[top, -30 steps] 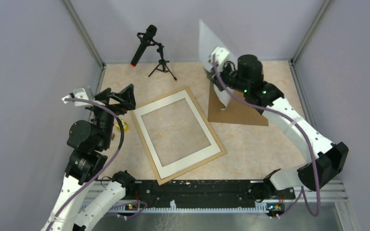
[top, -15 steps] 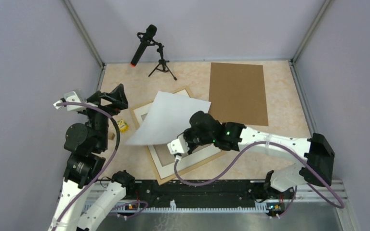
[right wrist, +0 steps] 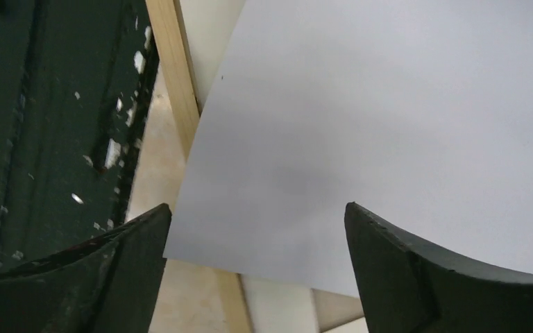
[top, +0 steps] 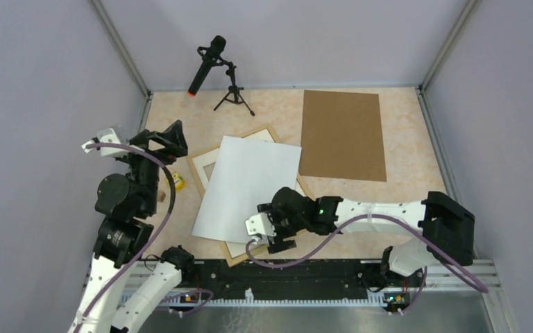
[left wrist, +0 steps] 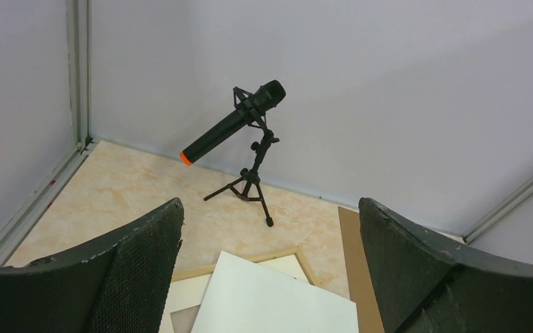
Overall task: Put the photo into the frame
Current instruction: Turn over the photo from the photo frame, then adjust the photo in the photo frame.
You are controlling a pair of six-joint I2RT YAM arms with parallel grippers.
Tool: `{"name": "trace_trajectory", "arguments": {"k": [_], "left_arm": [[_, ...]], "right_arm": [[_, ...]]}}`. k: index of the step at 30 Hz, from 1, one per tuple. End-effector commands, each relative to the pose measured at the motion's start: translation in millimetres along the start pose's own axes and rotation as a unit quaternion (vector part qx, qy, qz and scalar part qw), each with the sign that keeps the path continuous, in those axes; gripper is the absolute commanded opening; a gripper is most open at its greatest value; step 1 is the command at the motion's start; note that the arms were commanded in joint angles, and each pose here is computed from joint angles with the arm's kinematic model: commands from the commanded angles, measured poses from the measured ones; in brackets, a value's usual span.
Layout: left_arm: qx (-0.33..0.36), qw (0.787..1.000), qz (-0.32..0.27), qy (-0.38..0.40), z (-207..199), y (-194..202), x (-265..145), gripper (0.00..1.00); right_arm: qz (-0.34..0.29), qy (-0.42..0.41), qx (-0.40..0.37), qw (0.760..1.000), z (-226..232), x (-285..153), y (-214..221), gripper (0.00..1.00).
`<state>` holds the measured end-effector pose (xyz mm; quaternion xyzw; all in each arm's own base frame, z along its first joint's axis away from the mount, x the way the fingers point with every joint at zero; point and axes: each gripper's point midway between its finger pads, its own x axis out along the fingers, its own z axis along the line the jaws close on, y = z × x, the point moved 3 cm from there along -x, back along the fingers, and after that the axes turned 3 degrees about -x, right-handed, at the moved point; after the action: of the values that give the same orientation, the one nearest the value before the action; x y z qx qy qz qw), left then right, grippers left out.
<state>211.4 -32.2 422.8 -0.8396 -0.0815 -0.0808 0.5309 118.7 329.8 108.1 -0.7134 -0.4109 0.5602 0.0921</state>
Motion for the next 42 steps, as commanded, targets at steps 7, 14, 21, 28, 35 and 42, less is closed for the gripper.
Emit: {"name": "trace_trajectory", "arguments": {"k": [7,14,21,28,35,42], "left_arm": [[-0.007,1.0,0.012,0.028,-11,10,12,0.99],[-0.004,0.999,0.024,0.041,-16,18,16,0.98],[-0.002,0.999,0.027,0.045,-16,22,18,0.98],[-0.006,0.998,0.028,0.054,-19,21,16,0.98],[-0.006,0.998,0.027,0.057,-20,22,16,0.98],[-0.006,0.998,0.026,0.061,-21,21,15,0.98]], "right_arm": [[-0.118,0.074,0.402,0.905,16,-28,-33,0.99],[-0.167,0.156,0.678,0.699,-15,-44,0,0.99],[-0.194,0.181,0.825,0.5,-11,-38,55,0.83],[-0.165,0.192,0.837,0.485,-7,-31,64,0.72],[-0.14,0.181,0.828,0.513,-11,-21,51,0.58],[-0.136,0.187,0.847,0.478,-4,-9,43,0.59]]}}
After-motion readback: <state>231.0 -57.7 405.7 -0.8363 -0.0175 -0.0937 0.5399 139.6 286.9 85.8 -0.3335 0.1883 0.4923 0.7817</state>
